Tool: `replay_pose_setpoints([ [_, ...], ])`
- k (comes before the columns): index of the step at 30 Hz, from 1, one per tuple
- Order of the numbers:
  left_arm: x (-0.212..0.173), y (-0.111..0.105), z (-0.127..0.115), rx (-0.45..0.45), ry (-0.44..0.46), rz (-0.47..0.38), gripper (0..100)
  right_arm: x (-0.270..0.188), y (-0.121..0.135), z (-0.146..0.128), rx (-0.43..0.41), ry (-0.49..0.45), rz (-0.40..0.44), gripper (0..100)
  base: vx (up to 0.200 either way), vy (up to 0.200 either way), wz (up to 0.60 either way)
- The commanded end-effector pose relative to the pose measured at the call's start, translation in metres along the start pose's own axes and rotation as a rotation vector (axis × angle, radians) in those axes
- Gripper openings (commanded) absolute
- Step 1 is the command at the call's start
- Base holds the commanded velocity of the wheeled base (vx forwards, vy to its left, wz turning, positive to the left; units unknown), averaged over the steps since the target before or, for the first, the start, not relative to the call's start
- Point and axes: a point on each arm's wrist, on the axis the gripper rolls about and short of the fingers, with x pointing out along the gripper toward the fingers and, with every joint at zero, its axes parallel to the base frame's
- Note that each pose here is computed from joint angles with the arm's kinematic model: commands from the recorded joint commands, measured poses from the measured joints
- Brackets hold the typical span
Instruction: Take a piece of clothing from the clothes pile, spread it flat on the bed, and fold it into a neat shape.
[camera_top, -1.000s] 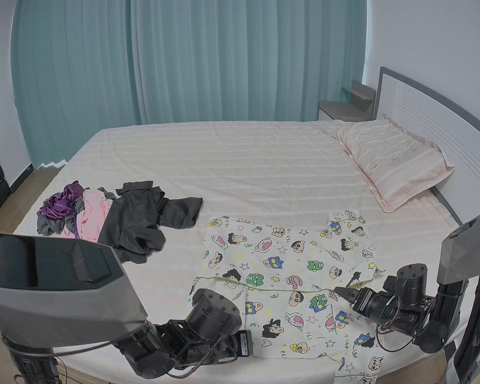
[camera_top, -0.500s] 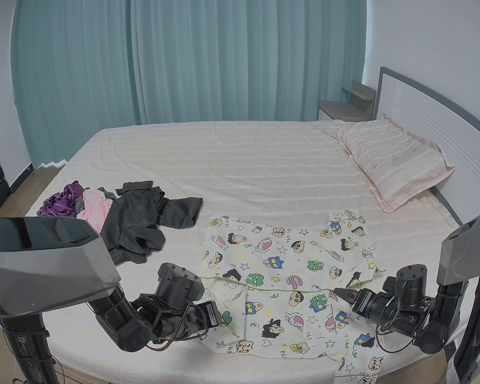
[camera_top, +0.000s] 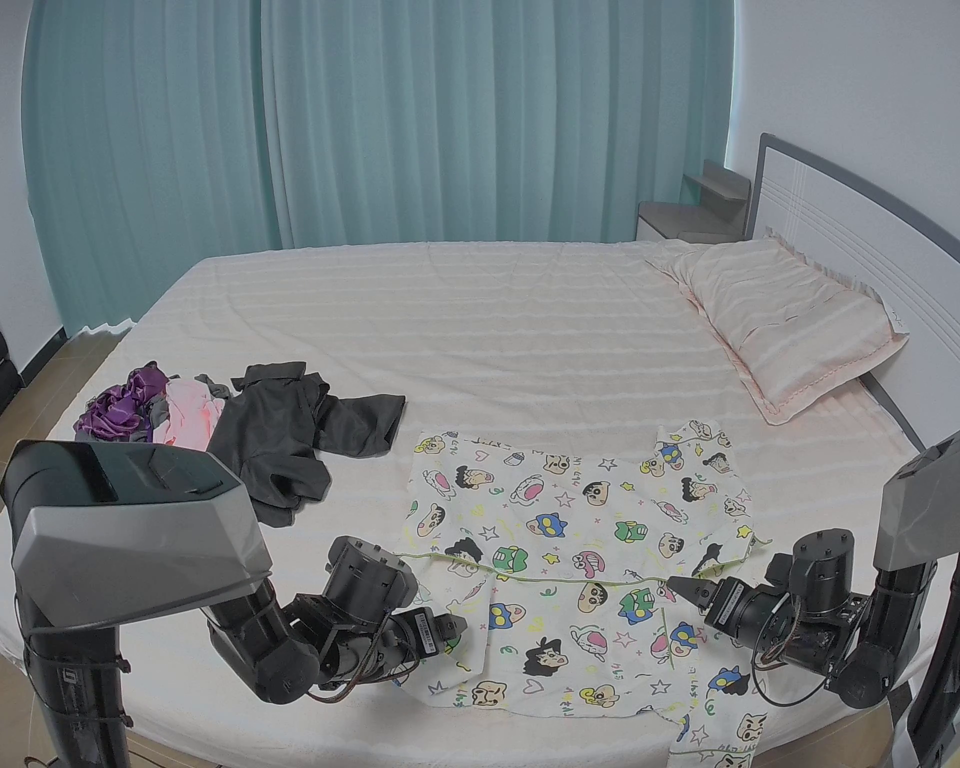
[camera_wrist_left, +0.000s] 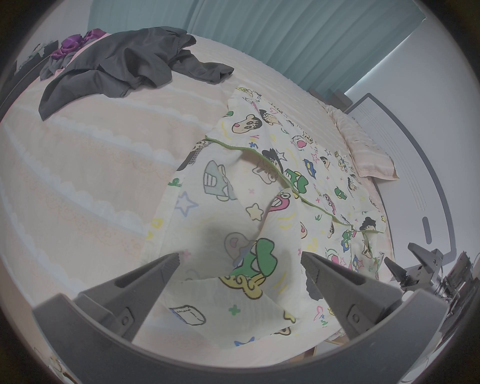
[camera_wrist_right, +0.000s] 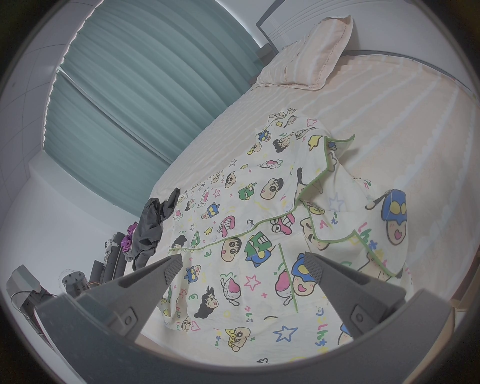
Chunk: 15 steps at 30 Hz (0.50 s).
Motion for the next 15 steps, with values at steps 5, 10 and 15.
replay_pose_setpoints([
  [5,-0.011,-0.013,-0.015,0.023,0.016,-0.048,100,0.0,0.0,0.0,0.0,0.0,0.002,100,0.0,0.0,0.0],
  [10,-0.017,-0.023,-0.04,0.039,0.077,-0.064,100,0.0,0.0,0.0,0.0,0.0,0.002,100,0.0,0.0,0.0],
  [15,-0.018,-0.025,-0.047,0.053,0.094,-0.066,100,0.0,0.0,0.0,0.0,-0.001,0.001,100,0.0,0.0,0.0],
])
